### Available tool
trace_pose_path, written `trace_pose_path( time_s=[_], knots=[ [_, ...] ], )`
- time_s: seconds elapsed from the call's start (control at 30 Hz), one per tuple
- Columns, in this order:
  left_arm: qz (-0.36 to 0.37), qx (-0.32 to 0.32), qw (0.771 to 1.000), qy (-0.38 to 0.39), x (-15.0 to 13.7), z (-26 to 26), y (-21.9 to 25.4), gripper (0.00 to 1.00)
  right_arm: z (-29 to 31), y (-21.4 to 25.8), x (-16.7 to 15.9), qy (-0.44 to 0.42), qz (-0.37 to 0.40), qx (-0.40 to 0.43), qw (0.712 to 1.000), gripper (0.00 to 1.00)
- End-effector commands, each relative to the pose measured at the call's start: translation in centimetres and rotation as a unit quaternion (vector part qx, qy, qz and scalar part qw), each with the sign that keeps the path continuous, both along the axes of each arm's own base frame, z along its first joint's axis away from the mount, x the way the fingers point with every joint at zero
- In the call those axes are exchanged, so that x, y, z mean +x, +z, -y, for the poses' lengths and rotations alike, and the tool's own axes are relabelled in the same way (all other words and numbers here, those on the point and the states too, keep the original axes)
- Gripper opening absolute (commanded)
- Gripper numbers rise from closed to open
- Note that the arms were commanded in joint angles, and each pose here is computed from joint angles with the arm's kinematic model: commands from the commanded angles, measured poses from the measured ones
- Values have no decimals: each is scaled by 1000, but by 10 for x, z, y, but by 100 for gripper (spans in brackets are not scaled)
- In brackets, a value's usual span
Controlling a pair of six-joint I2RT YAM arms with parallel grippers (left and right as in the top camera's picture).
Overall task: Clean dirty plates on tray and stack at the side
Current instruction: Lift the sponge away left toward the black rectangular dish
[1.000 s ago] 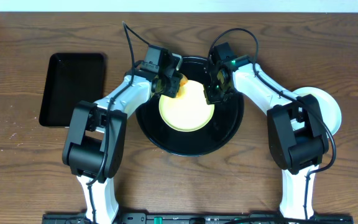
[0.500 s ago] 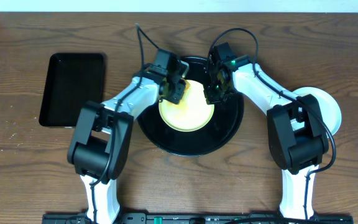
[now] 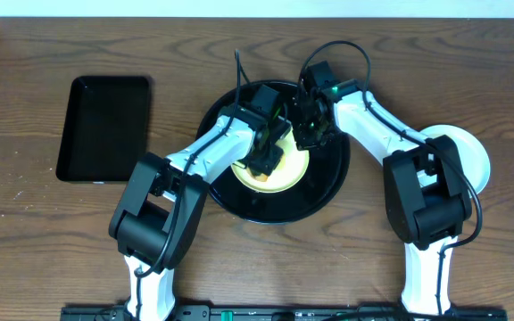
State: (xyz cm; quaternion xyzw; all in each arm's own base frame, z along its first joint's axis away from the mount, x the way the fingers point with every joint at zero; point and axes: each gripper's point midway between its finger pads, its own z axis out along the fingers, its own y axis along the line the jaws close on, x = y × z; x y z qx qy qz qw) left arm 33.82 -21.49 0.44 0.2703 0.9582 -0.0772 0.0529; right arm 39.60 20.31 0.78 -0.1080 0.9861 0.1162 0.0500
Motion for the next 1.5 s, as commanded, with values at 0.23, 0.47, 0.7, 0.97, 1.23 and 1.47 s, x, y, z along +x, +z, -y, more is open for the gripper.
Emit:
trace_pose_path(
  time_s=[0.23,0.47,0.7,0.97,1.23,1.47],
  knots=[
    [34,92,933,346,33,-84,-19,7,-5,-5,-3,5,-3,-2,1000,1],
    [122,41,912,389,83,-85,-7,8,-5,-5,-3,5,-3,-2,1000,1],
    [88,-31,938,335,88,-50,7,8,-5,-5,-3,5,-3,-2,1000,1],
    [52,-48,954,291,70,-45,76,7,-5,-5,-3,5,-5,-2,1000,1],
    [79,-61,934,343,61,-98,141,7,-7,-6,-5,4,-8,3,1000,24],
    [51,-38,924,377,55,-130,129,7,-10,-15,-9,3,-18,16,1000,23]
  ],
)
